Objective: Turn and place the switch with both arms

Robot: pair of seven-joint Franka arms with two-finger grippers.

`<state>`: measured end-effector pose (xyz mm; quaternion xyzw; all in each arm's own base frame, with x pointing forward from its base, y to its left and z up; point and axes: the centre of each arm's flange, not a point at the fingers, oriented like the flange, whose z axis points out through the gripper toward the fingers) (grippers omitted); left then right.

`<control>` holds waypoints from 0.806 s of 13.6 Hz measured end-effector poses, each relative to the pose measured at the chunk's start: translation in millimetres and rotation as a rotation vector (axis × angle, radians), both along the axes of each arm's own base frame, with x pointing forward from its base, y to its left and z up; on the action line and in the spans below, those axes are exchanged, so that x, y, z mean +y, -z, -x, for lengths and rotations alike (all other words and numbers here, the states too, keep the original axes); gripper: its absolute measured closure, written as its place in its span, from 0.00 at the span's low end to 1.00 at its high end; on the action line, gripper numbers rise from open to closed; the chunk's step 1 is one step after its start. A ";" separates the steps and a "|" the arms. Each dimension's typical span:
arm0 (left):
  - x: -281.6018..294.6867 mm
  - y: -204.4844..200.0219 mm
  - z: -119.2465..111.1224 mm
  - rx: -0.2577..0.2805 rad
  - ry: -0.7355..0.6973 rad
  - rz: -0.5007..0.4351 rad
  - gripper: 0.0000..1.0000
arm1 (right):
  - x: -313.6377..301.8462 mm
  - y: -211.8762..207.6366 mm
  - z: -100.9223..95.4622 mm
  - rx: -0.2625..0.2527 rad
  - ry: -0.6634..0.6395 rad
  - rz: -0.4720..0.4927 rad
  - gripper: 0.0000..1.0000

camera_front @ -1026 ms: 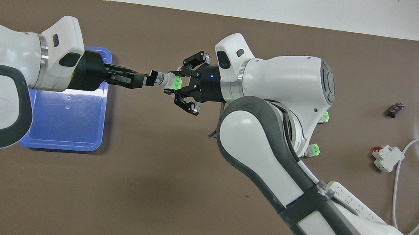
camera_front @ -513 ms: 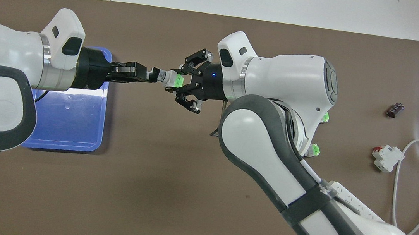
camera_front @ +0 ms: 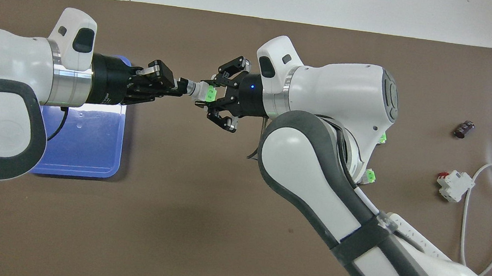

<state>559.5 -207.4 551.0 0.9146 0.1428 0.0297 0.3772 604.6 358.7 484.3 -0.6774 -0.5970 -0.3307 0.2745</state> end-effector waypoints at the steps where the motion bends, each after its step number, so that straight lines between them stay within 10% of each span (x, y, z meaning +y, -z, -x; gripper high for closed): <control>1: -0.8 -0.9 0.2 0.027 -0.034 0.007 0.90 | -0.3 -0.6 -0.1 -0.001 0.001 0.000 0.59; 11: -2.6 -5.6 1.0 0.316 -0.353 0.078 0.90 | -0.2 -2.8 0.5 -0.004 0.000 -0.001 0.59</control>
